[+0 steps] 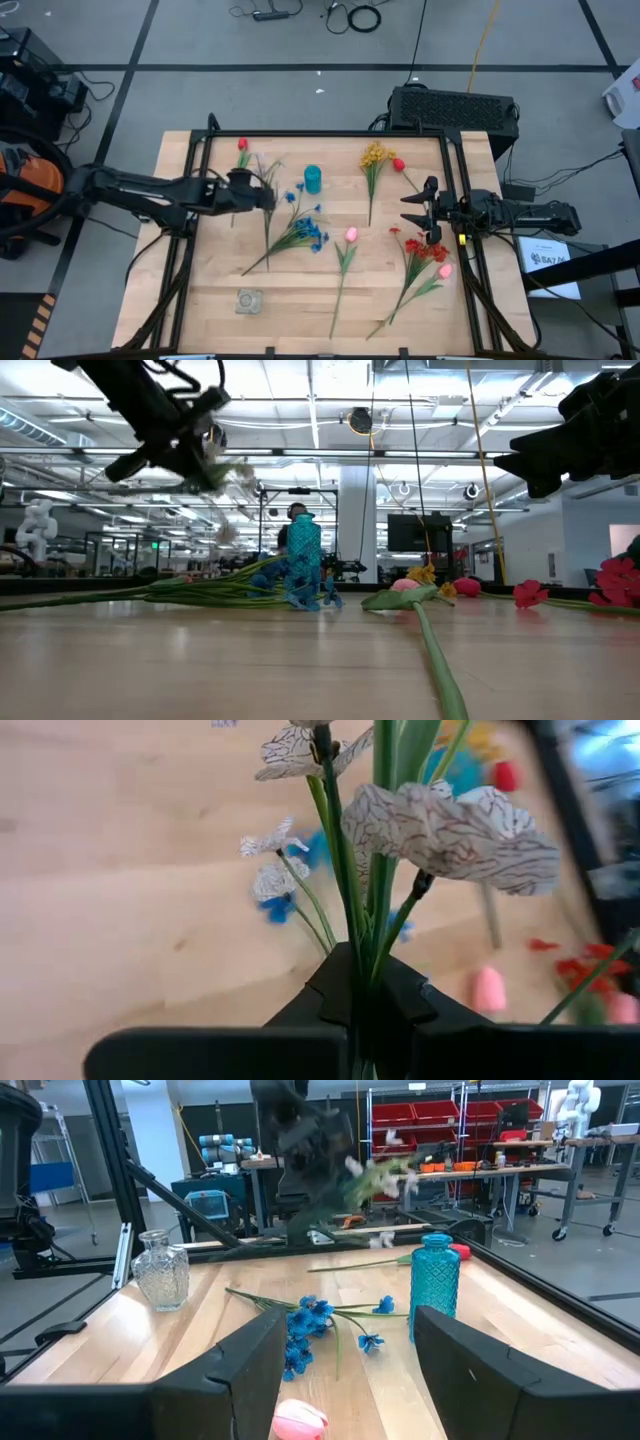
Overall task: Sort flowers into vase by color
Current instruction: Put the white flowers into the transparent flower vase
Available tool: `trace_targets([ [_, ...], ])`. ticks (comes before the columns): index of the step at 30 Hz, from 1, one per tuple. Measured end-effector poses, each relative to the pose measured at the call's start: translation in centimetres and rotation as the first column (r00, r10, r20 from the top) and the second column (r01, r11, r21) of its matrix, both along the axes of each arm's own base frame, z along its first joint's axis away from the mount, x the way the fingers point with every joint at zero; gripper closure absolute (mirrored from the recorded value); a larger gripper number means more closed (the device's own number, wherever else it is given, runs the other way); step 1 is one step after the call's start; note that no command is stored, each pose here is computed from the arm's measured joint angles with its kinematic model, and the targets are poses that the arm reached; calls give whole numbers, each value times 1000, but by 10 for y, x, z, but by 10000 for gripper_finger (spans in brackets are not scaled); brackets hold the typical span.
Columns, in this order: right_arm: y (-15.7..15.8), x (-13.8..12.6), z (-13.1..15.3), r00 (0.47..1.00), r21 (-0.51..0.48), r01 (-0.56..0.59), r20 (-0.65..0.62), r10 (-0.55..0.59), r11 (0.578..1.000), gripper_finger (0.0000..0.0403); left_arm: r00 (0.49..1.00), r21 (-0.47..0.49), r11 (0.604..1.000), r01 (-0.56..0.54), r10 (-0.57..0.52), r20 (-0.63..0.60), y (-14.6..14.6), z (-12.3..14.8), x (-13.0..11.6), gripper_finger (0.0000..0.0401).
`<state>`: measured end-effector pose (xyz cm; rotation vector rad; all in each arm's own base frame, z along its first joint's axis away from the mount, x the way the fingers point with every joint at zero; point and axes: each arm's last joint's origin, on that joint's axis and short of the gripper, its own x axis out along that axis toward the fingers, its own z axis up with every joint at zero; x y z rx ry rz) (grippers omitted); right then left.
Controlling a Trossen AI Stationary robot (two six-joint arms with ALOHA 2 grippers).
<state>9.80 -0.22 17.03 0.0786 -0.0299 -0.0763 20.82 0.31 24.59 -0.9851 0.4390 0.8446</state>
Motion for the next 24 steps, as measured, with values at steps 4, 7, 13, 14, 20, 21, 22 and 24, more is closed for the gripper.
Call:
trace_targets([
  [4,0,0,0,1000,0,0,0,0,1000,190,997,115,991,73,-71,-17,4,11,-9,384],
  [7,0,0,0,1000,0,0,0,0,1000,190,991,176,976,125,-115,-68,7,11,-9,384],
  [13,0,0,0,1000,0,0,0,0,1000,190,984,317,932,178,-167,-62,10,19,-3,387],
  [14,0,0,0,1000,0,0,0,0,1000,190,981,357,915,189,-187,-40,9,23,0,390],
  [20,0,0,0,1000,0,0,0,0,1000,190,940,576,780,244,-336,57,0,49,11,395],
  [21,0,0,0,1000,0,0,0,0,1000,190,932,595,763,253,-357,62,-4,52,10,395],
  [22,0,0,0,1000,0,0,0,0,1000,190,924,612,748,258,-376,71,-7,55,9,396],
  [24,0,0,0,1000,0,0,0,0,1000,190,909,628,732,264,-406,91,-16,61,4,396],
])
